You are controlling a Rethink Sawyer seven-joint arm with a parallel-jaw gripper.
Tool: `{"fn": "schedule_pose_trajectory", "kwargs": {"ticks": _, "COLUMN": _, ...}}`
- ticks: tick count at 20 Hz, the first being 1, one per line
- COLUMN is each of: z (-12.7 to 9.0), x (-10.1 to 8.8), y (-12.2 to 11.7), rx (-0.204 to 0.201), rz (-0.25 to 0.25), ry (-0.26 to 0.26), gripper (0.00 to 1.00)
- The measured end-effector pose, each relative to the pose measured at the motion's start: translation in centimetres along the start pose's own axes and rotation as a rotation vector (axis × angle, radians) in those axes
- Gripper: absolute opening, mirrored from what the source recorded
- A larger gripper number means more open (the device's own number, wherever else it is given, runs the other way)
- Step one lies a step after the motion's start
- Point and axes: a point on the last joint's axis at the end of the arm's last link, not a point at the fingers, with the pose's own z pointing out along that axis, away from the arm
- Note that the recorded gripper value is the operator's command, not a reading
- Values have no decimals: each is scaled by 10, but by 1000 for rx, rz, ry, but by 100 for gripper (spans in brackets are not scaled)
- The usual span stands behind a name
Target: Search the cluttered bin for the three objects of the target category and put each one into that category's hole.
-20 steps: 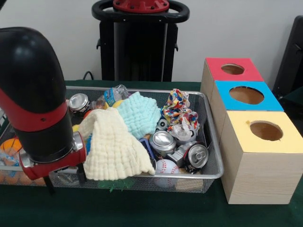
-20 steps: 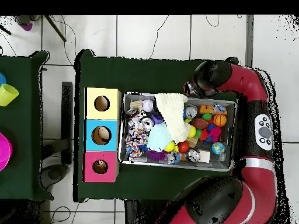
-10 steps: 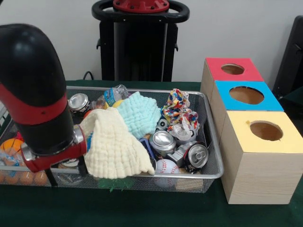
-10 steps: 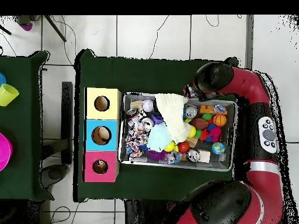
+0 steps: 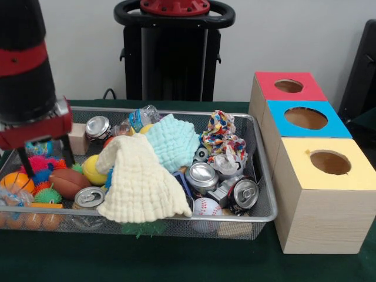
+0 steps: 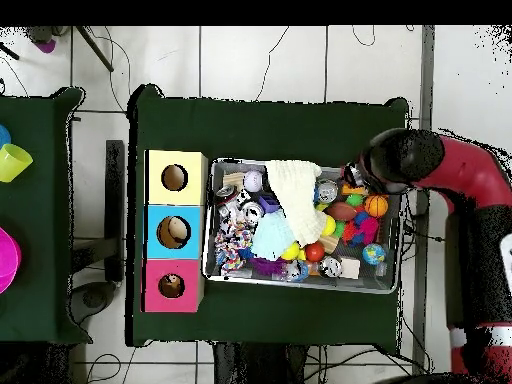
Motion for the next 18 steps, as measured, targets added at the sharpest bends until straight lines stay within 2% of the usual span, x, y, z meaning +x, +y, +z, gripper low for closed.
{"fn": "schedule_pose_trajectory", "kwargs": {"ticks": 2, "z": -10, "x": 21, "y": -10, "rx": 16, "rz": 16, "ry": -2, "gripper": 100}}
{"fn": "schedule_pose_trajectory", "kwargs": {"ticks": 3, "z": -15, "x": 38, "y": -19, "rx": 29, "rz": 33, "ry": -7, "gripper": 100}}
{"fn": "schedule_pose_trajectory", "kwargs": {"ticks": 4, "z": -16, "x": 43, "y": -22, "rx": 33, "rz": 38, "ry": -11, "gripper": 100}}
{"fn": "schedule_pose_trajectory", "kwargs": {"ticks": 8, "z": -12, "x": 69, "y": -38, "rx": 56, "rz": 68, "ry": -34, "gripper": 100}}
{"fn": "schedule_pose_trajectory", "kwargs": {"ticks": 10, "z": -3, "x": 85, "y": -44, "rx": 69, "rz": 83, "ry": -52, "gripper": 100}}
{"fn": "schedule_pose_trajectory", "kwargs": {"ticks": 15, "z": 19, "x": 99, "y": -44, "rx": 84, "rz": 89, "ry": -79, "gripper": 100}}
{"fn": "schedule_pose_trajectory", "kwargs": {"ticks": 18, "z": 34, "x": 102, "y": -37, "rx": 76, "rz": 81, "ry": -86, "gripper": 100}}
